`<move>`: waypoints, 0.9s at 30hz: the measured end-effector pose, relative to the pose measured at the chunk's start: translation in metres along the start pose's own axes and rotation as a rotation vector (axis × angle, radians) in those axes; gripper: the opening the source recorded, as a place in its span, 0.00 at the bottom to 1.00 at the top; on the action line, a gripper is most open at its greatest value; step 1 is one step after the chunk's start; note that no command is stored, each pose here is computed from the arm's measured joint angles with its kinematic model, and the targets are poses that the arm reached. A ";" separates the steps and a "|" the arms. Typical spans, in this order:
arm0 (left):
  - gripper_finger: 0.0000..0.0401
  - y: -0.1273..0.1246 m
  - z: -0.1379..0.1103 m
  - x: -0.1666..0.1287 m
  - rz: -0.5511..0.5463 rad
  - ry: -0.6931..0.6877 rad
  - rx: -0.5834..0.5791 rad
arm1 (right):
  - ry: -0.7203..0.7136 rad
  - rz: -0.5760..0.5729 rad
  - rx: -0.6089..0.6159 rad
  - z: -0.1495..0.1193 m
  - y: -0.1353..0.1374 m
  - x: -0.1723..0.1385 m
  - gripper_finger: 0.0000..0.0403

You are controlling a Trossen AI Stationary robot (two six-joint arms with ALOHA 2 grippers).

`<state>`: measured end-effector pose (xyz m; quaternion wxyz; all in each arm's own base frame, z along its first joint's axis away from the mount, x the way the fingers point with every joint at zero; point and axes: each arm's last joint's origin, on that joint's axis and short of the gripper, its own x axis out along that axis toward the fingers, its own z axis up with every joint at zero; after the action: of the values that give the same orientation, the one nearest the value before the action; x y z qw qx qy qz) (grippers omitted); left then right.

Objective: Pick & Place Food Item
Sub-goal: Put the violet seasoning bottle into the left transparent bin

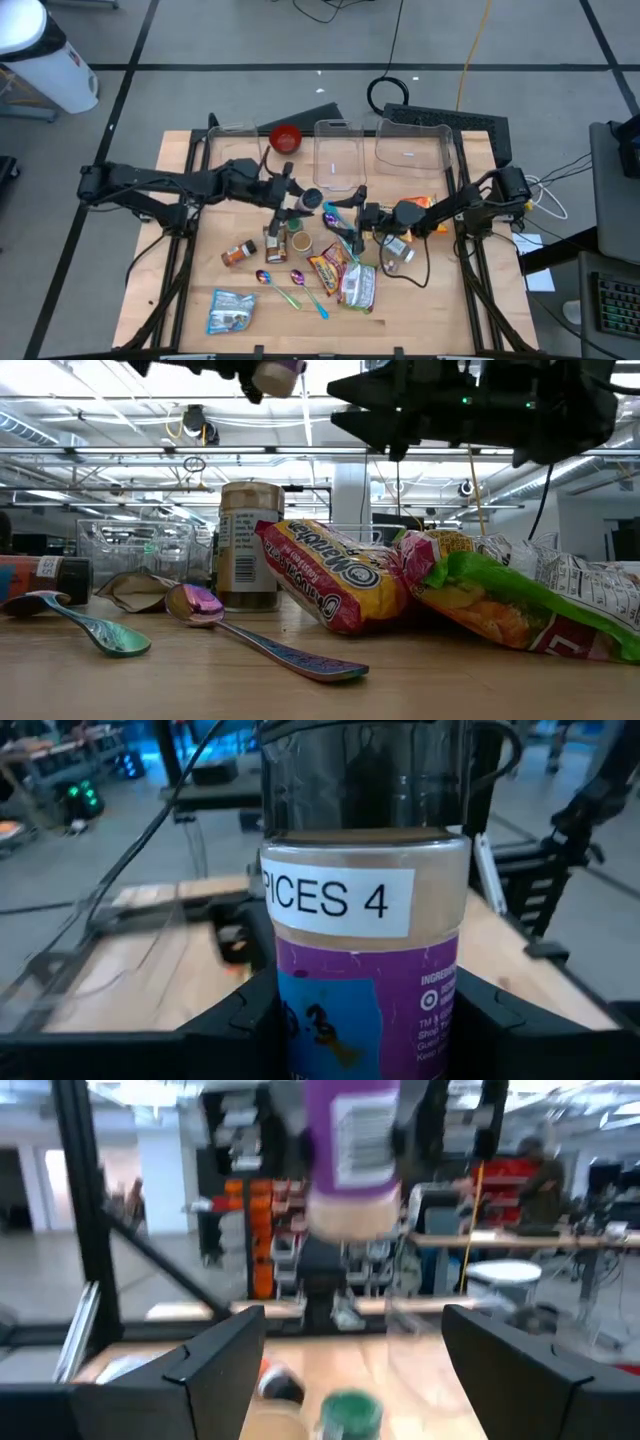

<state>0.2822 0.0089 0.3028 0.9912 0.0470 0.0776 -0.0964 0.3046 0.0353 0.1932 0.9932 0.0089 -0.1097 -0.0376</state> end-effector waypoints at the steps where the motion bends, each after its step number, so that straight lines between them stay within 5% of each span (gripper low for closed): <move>1: 0.45 0.001 -0.002 0.004 -0.003 -0.010 0.000 | -0.013 -0.005 0.002 0.000 -0.001 0.000 0.73; 15: 0.45 0.010 -0.029 0.056 -0.037 -0.155 0.019 | -0.051 -0.017 0.042 0.003 -0.005 0.003 0.73; 27: 0.45 0.012 -0.033 0.062 -0.032 -0.196 0.026 | -0.042 -0.017 0.042 0.002 -0.005 0.003 0.73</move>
<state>0.3401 0.0123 0.2612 0.9917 0.0490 -0.0202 -0.1173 0.3065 0.0301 0.1954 0.9899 0.0300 -0.1312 -0.0437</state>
